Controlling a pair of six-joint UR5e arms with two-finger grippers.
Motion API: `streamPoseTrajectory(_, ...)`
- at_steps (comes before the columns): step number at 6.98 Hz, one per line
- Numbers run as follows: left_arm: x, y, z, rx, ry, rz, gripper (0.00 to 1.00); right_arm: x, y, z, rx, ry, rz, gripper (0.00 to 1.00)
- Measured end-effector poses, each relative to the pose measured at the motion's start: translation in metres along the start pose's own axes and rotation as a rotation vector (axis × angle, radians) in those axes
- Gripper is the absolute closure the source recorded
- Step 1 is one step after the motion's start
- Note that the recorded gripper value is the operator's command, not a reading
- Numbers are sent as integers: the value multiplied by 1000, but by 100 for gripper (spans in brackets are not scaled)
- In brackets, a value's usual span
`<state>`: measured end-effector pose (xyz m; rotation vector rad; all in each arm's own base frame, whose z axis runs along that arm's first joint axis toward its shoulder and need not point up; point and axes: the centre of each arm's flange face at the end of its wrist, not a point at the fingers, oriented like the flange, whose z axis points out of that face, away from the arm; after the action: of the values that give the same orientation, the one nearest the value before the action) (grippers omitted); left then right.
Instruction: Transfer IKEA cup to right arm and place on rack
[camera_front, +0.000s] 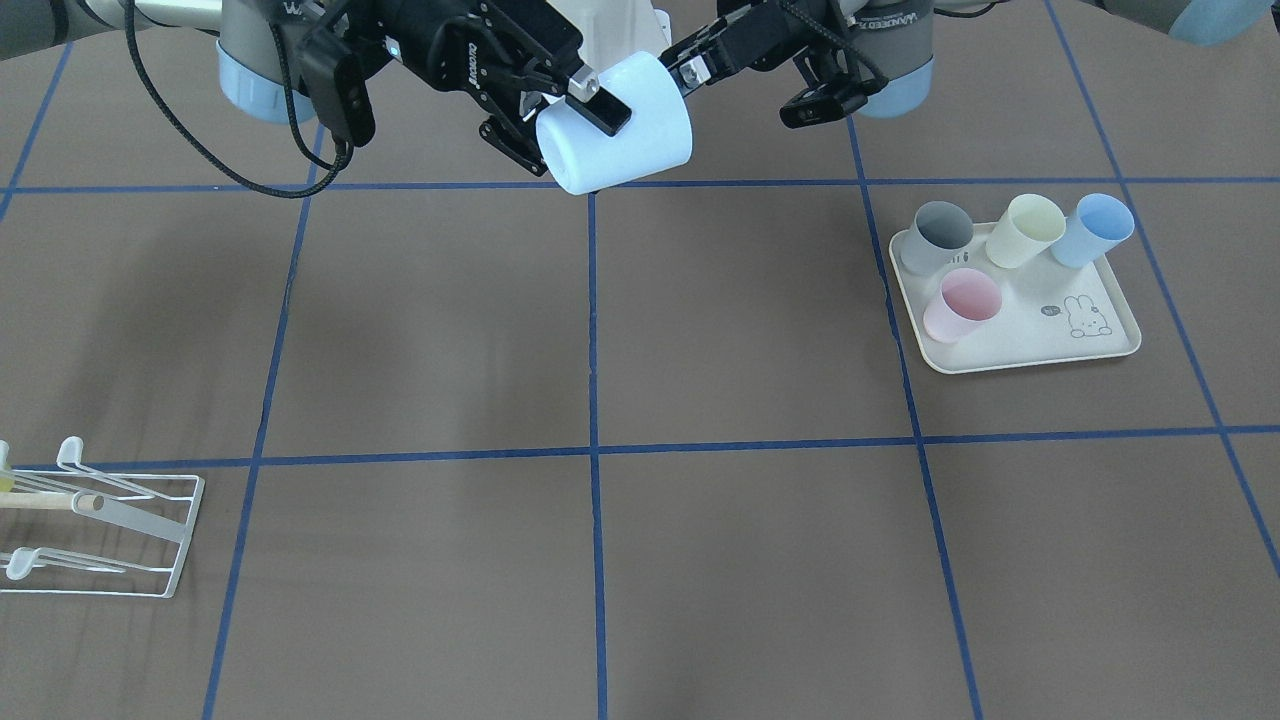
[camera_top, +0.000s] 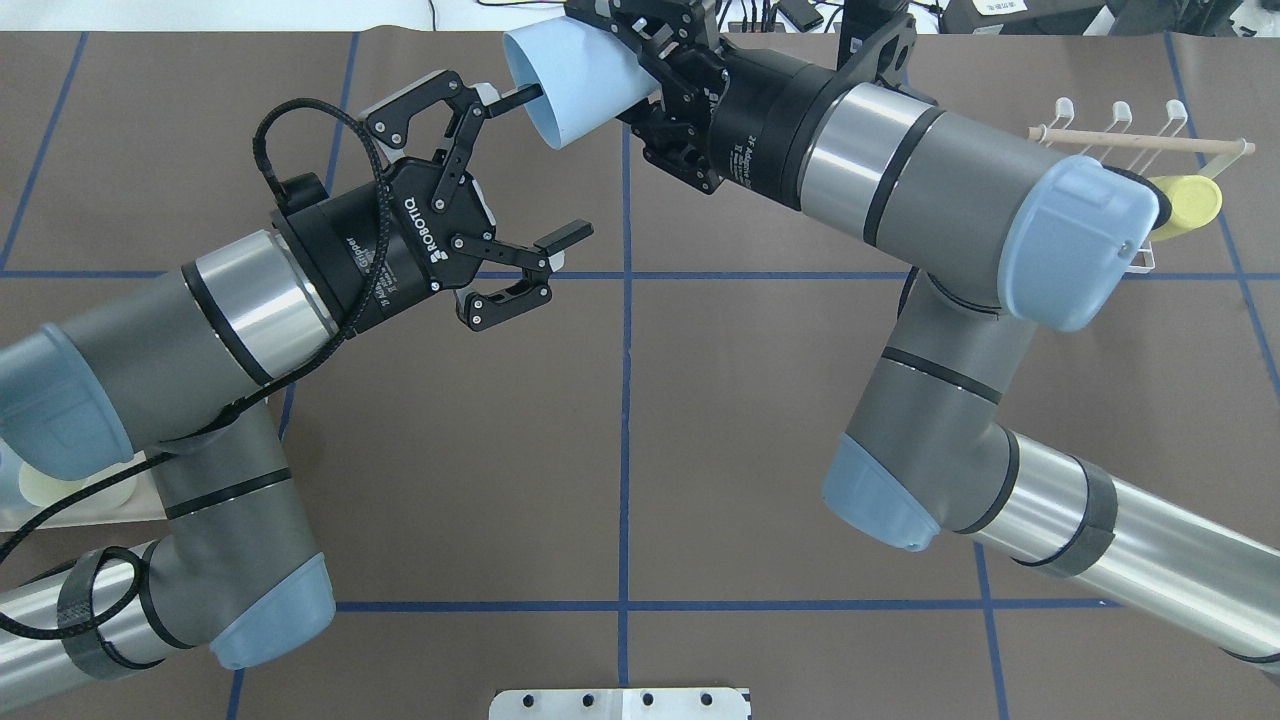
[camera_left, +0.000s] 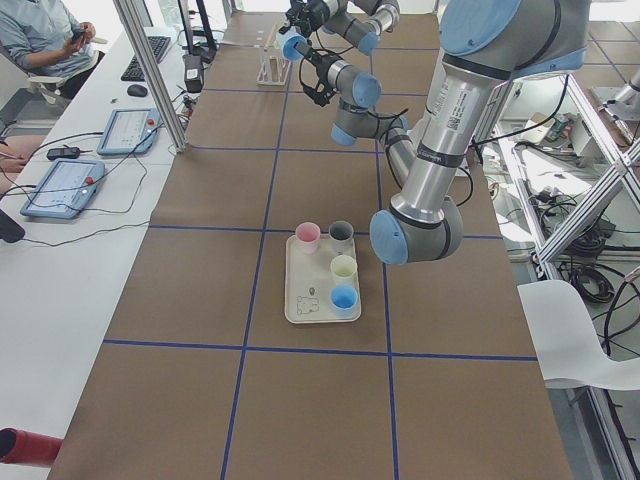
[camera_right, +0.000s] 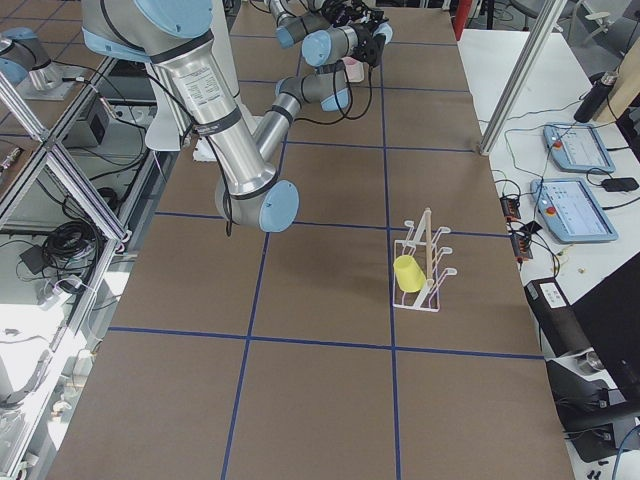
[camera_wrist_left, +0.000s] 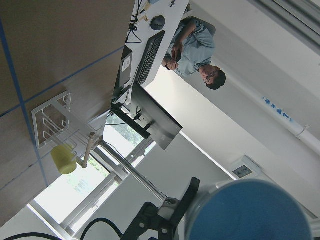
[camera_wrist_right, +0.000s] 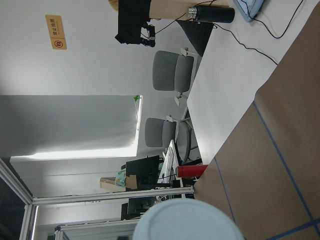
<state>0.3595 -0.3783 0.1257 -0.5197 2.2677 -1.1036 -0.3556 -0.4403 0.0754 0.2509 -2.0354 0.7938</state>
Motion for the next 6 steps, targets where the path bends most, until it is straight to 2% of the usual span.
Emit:
streamPoseTrajectory(1,3,1,-3,-6,0,4,0,-7,-13,-3,17,-7,-10,100)
streamPoseTrajectory(3,8,0,-6,-6,-3,87,0,-15,-52,-13,63,4,-76,100)
streamPoseTrajectory(4,9,-8,-9,9,-16,140,0,-9,-78,-22,91,37,-152,100)
streamPoseTrajectory(6,15,-35,-29,50,-98,298,0,32,-128,-43,153,154,-354,100)
